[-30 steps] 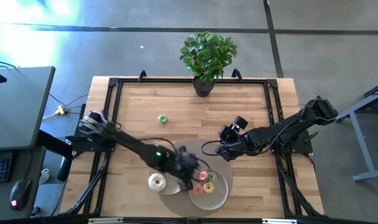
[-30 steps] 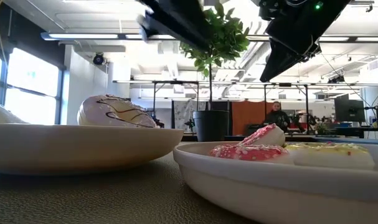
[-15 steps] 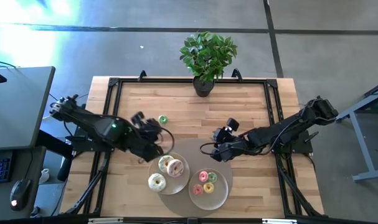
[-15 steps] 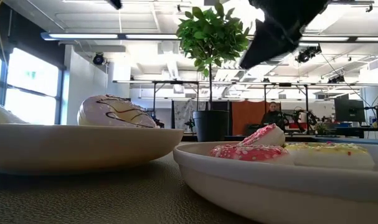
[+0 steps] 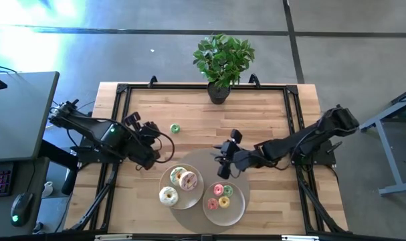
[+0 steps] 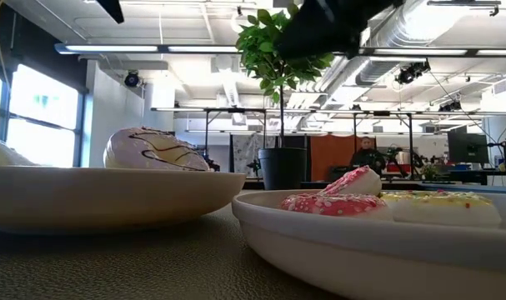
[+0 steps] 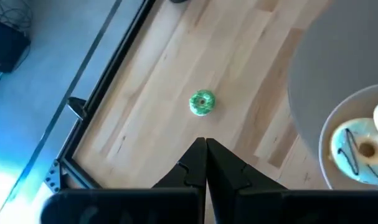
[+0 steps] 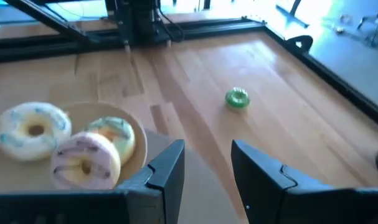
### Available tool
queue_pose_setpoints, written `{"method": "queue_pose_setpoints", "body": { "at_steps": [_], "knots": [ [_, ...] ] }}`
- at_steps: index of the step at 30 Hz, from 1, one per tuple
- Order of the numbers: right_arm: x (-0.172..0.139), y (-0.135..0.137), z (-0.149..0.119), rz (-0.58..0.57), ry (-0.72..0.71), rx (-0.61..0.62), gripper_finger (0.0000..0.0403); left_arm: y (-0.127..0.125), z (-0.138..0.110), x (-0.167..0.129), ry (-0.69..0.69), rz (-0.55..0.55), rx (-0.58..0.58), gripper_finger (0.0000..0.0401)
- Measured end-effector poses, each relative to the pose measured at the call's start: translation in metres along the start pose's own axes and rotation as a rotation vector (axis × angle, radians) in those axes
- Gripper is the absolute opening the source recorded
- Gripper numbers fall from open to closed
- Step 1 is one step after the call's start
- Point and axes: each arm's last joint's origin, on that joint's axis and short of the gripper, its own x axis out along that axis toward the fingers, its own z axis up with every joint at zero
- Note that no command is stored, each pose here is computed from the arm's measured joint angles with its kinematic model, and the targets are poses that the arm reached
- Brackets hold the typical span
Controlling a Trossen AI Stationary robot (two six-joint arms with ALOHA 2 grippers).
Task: Pick & Place donuts
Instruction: Put the small green donut on the right white plate
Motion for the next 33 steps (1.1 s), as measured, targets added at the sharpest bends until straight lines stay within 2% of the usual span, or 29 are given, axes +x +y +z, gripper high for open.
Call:
{"method": "queue_pose_setpoints", "body": {
  "at_steps": [6,12,16,19,25,28,33],
  "knots": [
    [0.036,-0.012,0.003,0.024,-0.063,-0.087,0.0129,0.021,-0.024,0.013,-0.078,0.119,-0.077,0.0001],
    [0.082,-0.055,0.011,0.199,-0.099,-0.005,0.0129,0.040,-0.062,0.045,-0.038,0.189,-0.236,0.0001],
    [0.114,-0.083,0.003,0.209,-0.128,0.034,0.0129,0.046,-0.089,0.064,-0.052,0.225,-0.309,0.0001],
    [0.141,-0.094,-0.006,0.193,-0.090,0.047,0.0129,0.047,-0.101,0.076,-0.122,0.257,-0.381,0.0001],
    [0.203,-0.088,-0.002,0.228,0.061,0.015,0.0129,0.045,-0.115,0.090,-0.155,0.267,-0.435,0.0001],
    [0.229,-0.083,-0.001,0.162,0.120,-0.018,0.0129,0.044,-0.117,0.093,-0.155,0.266,-0.437,0.0001],
    [0.258,-0.078,0.002,0.107,0.118,-0.024,0.0129,0.043,-0.117,0.093,-0.151,0.256,-0.452,0.0001]
  ]
}}
